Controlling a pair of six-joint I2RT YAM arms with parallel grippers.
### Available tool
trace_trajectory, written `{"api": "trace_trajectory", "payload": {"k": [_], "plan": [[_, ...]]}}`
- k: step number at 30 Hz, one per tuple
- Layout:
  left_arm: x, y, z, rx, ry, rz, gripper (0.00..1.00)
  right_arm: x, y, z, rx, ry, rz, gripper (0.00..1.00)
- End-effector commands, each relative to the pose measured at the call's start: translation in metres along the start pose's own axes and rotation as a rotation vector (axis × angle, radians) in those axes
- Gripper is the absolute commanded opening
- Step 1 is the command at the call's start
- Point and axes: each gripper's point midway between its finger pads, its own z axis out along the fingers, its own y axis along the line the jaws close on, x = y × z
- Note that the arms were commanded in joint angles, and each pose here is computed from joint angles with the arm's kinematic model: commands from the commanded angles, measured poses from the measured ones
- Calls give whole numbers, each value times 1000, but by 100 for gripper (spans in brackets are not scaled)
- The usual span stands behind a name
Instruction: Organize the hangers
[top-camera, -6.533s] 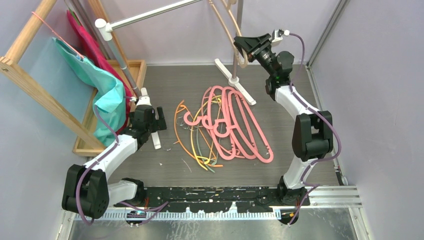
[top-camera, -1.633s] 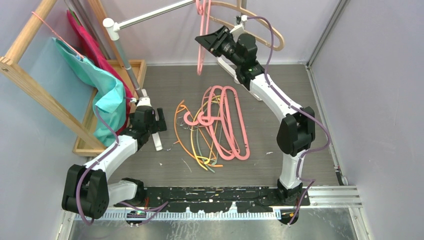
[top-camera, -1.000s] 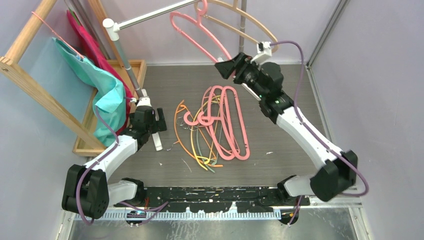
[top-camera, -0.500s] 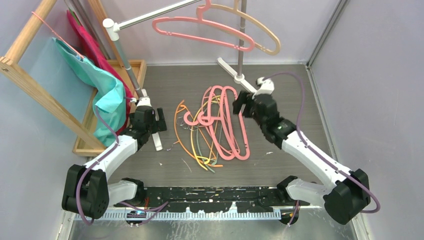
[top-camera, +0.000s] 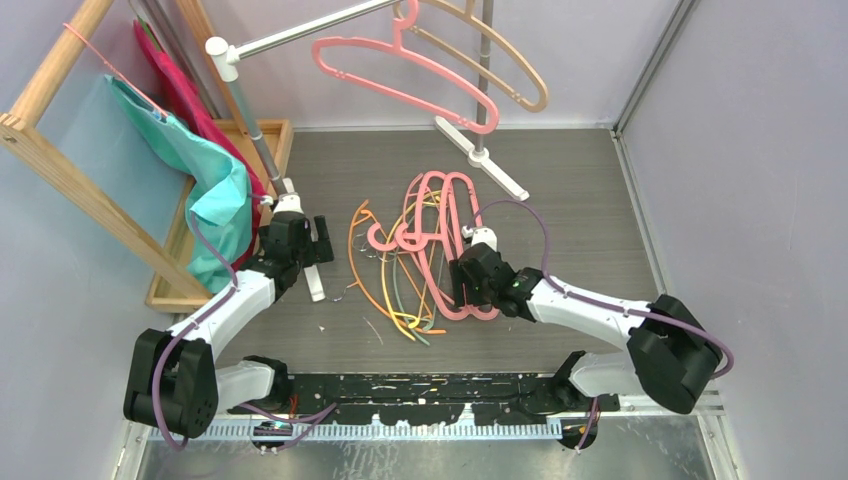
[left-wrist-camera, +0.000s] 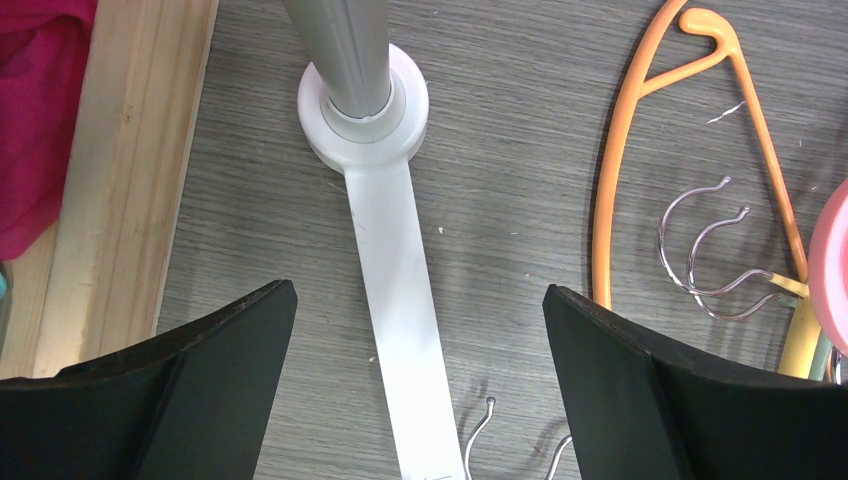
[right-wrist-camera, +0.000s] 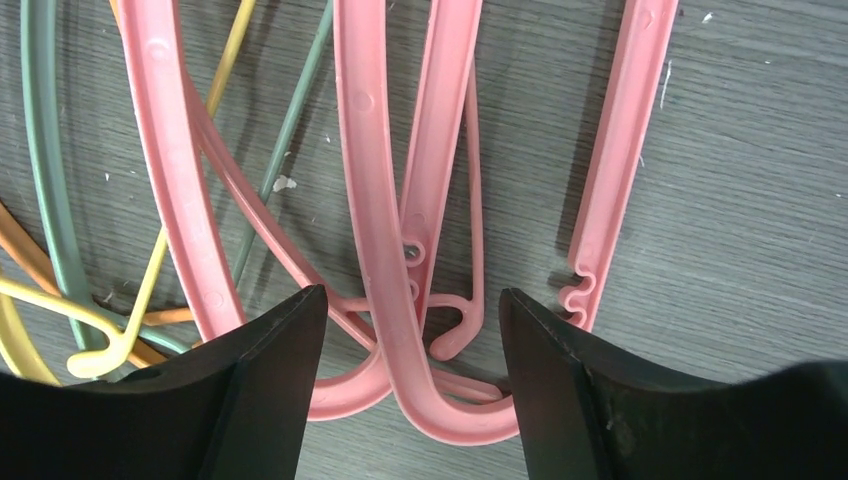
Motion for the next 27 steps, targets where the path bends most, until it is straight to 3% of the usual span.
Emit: {"api": "trace_trajectory", "payload": {"k": [1, 4, 9, 18, 27], "plan": [[-15, -3, -2, 14, -54, -23, 98, -13, 6, 5, -4, -42, 9, 66], [-15, -4, -2, 15, -52, -23, 98, -4, 8, 12, -12, -5, -2, 57], [-16, -4, -2, 15, -52, -23, 98, 3, 9, 16, -19, 14, -4, 50], [-15, -4, -2, 13, -50, -21, 98, -22, 16, -11, -61, -41, 17, 4], [-15, -4, -2, 12, -51, -22, 98, -65, 63, -68, -300, -94, 39, 1]]}}
